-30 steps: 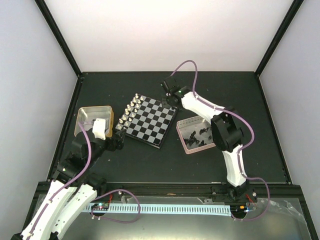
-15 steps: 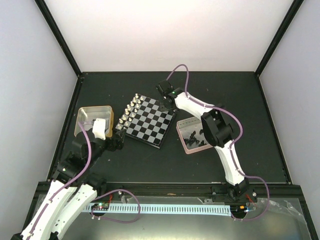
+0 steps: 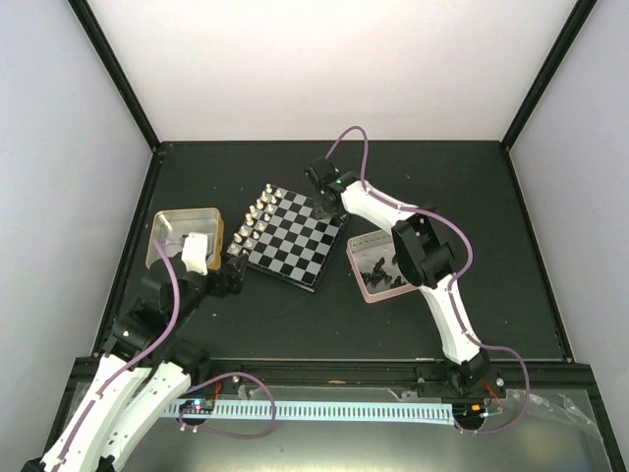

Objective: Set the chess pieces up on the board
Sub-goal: Place the chess piece on the chessboard, then pick up the chess piece from the storage box, then place the chess piece on the chessboard.

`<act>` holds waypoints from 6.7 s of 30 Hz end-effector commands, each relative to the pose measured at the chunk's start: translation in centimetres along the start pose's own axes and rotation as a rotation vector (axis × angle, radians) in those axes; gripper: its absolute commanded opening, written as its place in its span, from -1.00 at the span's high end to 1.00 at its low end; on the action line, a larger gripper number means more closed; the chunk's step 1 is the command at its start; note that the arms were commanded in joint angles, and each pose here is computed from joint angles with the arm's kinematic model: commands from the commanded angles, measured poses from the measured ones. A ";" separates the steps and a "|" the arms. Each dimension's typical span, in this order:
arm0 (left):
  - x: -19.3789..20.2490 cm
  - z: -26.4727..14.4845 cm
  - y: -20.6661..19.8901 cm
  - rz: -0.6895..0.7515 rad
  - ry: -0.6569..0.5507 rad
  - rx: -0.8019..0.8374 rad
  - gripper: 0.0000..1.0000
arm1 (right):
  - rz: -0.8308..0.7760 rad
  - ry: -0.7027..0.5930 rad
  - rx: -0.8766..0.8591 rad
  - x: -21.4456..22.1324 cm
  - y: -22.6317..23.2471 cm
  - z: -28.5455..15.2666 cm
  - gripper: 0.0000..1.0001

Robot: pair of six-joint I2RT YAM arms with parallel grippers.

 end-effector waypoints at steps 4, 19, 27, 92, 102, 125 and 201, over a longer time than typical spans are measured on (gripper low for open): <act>0.0 0.1 -0.1 -0.002 0.001 0.009 -0.98 | -0.025 0.010 0.016 0.4 0.3 1.5 0.87; 0.0 0.3 -0.2 0.000 0.009 0.014 -0.98 | -0.020 -0.031 -0.036 -1.2 1.2 -0.3 0.51; -0.1 0.2 -0.4 0.002 0.002 0.029 -0.98 | 0.015 -0.120 -0.135 -3.7 2.0 -5.8 0.34; -7.1 0.3 -2.4 -0.070 -0.365 0.187 -0.98 | 0.133 0.031 0.149 12.3 -14.9 -6.3 0.91; -7.7 0.7 -1.7 -0.034 -0.385 0.127 -0.98 | 0.127 0.016 0.154 11.3 -14.4 -6.4 0.73; -7.4 1.5 -0.8 -0.029 -0.335 0.054 -0.98 | 0.052 -0.072 -0.120 2.7 -6.3 -11.3 0.97; -6.6 2.3 -0.5 -0.024 -0.285 0.029 -0.98 | -0.178 0.005 -0.198 -0.7 2.3 -6.8 0.57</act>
Point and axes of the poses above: each gripper's point midway between its finger pads, its own z axis out along the fingers, its own y axis along the line the jaws close on, x = y × z, the point moved 4 cm from there along -z, back along the fingers, and after that the axes turned 15 degrees about z, right-handed, at the moved point
